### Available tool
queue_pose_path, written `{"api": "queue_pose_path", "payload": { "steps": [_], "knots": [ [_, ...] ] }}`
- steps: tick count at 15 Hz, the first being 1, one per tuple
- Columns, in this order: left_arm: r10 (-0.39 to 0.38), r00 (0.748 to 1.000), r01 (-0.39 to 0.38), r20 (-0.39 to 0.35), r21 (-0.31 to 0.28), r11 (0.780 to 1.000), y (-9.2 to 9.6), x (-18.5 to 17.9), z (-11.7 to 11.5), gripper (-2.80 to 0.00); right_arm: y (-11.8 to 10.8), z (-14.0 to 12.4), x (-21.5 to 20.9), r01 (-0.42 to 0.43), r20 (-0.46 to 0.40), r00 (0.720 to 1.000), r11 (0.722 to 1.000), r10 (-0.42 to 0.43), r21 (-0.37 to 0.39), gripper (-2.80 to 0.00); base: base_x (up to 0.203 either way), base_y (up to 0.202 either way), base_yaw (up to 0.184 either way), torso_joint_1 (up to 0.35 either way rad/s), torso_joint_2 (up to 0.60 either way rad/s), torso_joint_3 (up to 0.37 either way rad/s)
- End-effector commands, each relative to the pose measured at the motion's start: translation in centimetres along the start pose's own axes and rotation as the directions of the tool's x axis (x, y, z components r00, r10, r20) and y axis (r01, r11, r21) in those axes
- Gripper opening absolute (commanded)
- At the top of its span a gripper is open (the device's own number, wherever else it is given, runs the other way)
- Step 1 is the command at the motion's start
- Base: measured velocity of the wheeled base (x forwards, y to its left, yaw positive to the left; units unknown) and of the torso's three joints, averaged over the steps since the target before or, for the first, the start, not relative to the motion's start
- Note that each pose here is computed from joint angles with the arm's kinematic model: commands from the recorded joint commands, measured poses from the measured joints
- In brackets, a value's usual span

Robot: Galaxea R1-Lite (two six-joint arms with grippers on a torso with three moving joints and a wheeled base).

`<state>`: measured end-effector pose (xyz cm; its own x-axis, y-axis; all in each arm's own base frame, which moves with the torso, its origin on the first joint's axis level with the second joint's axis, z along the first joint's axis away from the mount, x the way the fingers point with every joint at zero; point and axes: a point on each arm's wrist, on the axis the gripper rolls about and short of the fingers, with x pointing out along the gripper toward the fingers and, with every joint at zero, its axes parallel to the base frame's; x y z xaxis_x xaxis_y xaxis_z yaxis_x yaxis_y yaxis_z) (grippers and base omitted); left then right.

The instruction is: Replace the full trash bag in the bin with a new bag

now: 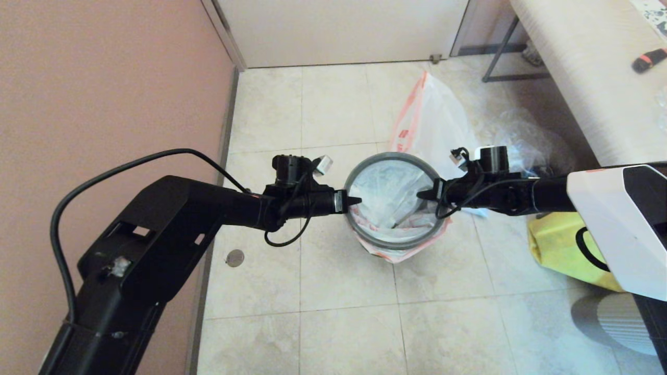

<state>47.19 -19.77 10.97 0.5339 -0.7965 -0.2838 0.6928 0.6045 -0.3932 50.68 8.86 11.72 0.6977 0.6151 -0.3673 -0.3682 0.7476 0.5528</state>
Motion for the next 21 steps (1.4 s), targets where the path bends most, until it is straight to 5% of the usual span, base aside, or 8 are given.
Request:
{"api": "queue_pose_path", "payload": {
  "steps": [1,5,11,14,17,21],
  "knots": [
    [-0.009,1.000,0.009,0.013,0.001,1.000,-0.6,-0.5,0.7,-2.80,0.5,0.0,-0.2,-0.004,-0.003,1.000,1.000,0.004,0.000,-2.80,0.000,0.000,0.000,0.000,0.00,0.000],
    [-0.019,0.996,0.014,0.093,0.055,0.998,-4.7,-2.6,2.8,-2.80,5.8,2.0,-3.8,-0.051,0.038,0.998,0.997,0.054,-0.056,-2.80,0.000,0.000,0.000,0.000,0.00,0.000],
    [-0.083,0.963,0.040,0.257,0.168,0.985,-16.2,-9.8,4.8,-2.80,14.6,2.8,-15.3,-0.084,0.034,0.996,0.992,0.088,-0.094,-2.80,0.000,0.000,0.000,0.000,0.00,0.000],
    [0.079,0.943,-0.124,0.324,0.121,0.985,-18.9,-15.3,3.8,-2.80,15.7,-0.5,-20.4,0.009,0.005,1.000,0.993,-0.009,-0.117,-2.80,0.000,0.000,0.000,0.000,0.00,0.000],
    [0.185,0.912,-0.235,0.365,0.097,0.967,-20.0,-23.5,1.4,-2.80,16.7,-3.6,-26.2,0.117,0.047,0.993,0.965,-0.109,-0.234,-2.80,0.000,0.000,0.000,0.000,0.00,0.000],
    [0.354,0.804,-0.440,0.477,0.077,0.895,-22.0,-33.4,-2.0,-2.80,18.9,-7.2,-33.8,0.254,0.110,0.967,0.917,-0.231,-0.309,-2.80,0.000,0.000,0.000,0.000,0.00,0.000]
  ]
}}
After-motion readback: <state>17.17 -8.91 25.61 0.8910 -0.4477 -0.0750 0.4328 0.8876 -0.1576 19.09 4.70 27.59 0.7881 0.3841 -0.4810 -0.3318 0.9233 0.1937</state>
